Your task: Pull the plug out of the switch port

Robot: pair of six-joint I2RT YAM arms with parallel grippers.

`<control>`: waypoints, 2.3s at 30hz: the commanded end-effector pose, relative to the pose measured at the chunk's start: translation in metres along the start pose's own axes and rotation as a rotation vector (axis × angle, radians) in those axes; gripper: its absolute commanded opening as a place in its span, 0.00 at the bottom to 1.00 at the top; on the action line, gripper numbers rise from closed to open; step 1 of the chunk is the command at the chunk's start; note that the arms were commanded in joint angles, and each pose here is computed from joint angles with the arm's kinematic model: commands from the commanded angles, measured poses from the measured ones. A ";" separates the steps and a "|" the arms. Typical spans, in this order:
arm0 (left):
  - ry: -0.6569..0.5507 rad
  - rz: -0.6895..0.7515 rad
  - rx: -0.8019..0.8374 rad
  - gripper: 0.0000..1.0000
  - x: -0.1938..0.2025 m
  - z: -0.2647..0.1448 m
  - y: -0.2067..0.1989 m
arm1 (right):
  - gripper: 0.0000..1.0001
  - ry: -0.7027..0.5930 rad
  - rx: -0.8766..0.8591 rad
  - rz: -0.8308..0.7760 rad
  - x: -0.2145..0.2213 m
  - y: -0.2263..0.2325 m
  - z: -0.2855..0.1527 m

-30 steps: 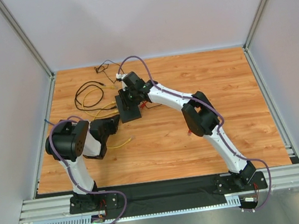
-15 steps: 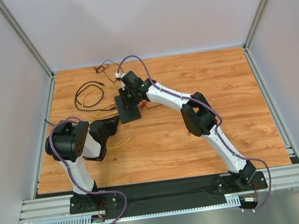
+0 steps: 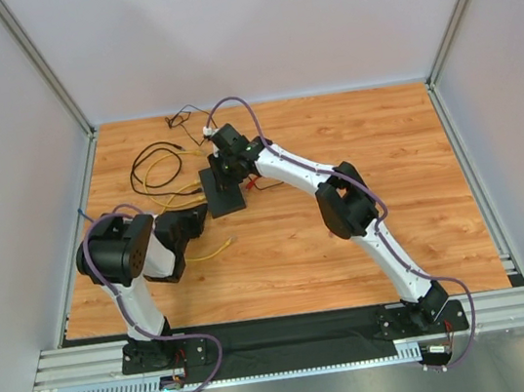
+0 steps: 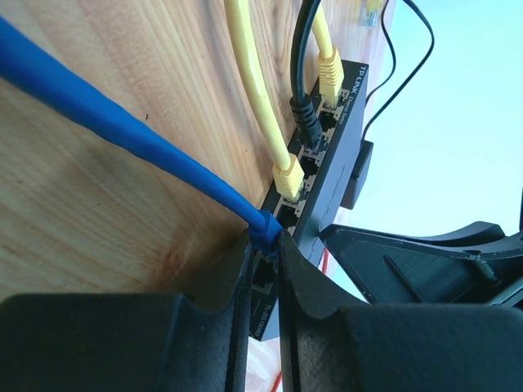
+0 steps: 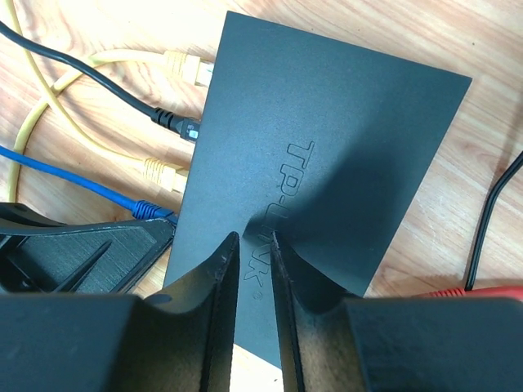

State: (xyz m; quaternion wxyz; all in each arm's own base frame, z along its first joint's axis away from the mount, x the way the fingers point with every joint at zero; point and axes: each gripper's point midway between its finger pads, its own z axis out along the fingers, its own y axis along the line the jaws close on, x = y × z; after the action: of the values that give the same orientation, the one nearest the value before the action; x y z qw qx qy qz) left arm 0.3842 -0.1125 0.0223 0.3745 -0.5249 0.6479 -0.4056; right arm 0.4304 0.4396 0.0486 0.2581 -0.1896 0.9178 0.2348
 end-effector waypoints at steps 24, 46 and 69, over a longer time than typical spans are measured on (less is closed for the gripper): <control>-0.102 0.004 0.018 0.00 -0.036 0.002 0.001 | 0.20 0.197 0.224 0.073 0.067 -0.061 0.031; -0.152 0.319 0.002 0.00 -0.057 -0.033 -0.058 | 0.20 0.202 0.200 0.079 0.064 -0.059 0.029; 0.096 0.863 0.295 0.00 0.026 -0.199 -0.221 | 0.29 -0.353 -0.108 0.148 -0.088 -0.035 -0.125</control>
State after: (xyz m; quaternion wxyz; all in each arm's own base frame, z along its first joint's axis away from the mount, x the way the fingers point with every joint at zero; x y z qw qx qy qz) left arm 0.2959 -0.1244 0.2972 0.5674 -0.1716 0.7379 -0.3227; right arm 0.4362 0.3897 0.0778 0.2766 -0.1343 0.9084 0.2834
